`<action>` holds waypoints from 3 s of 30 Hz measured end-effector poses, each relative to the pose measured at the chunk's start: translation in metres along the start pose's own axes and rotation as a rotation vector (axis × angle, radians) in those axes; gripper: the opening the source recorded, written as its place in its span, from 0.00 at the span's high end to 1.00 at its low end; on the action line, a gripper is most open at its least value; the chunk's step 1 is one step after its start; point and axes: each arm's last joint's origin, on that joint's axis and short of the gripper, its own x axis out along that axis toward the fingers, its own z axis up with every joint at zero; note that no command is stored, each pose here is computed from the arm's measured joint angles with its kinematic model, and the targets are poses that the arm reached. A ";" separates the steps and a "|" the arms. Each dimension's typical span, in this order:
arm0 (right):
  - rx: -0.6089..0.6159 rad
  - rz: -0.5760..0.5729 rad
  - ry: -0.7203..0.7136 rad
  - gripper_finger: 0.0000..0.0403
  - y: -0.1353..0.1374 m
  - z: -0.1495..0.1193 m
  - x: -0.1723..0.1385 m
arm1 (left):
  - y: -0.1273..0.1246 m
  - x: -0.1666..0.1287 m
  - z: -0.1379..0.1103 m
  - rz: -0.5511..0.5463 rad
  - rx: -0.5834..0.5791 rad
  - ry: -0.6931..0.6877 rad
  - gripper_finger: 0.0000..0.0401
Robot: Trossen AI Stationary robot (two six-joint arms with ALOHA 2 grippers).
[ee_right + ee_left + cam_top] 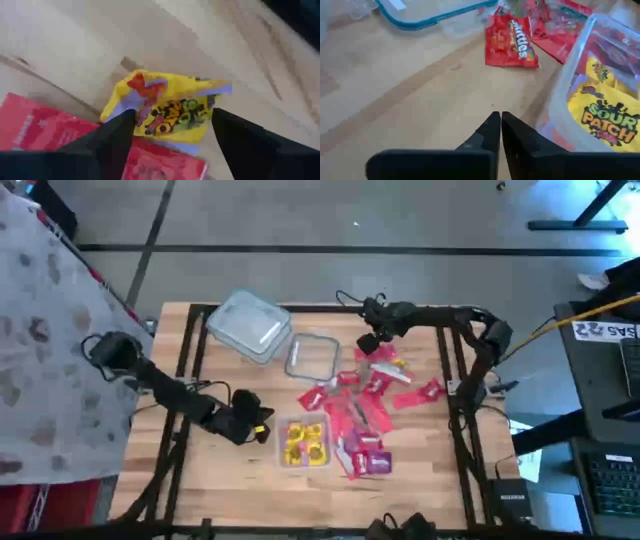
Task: Sort candy
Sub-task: Put the yellow candy into the square transparent bin
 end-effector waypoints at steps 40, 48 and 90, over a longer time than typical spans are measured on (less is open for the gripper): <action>-0.851 0.684 -0.156 1.00 0.339 -0.120 -0.139 | 0.000 0.001 0.001 0.003 -0.012 -0.002 1.00; -0.992 0.665 -0.156 1.00 0.357 -0.119 -0.125 | 0.001 0.001 0.000 0.006 -0.005 0.000 1.00; -1.025 0.559 -0.364 0.96 0.367 -0.121 -0.133 | 0.001 0.001 0.000 0.008 -0.006 0.001 1.00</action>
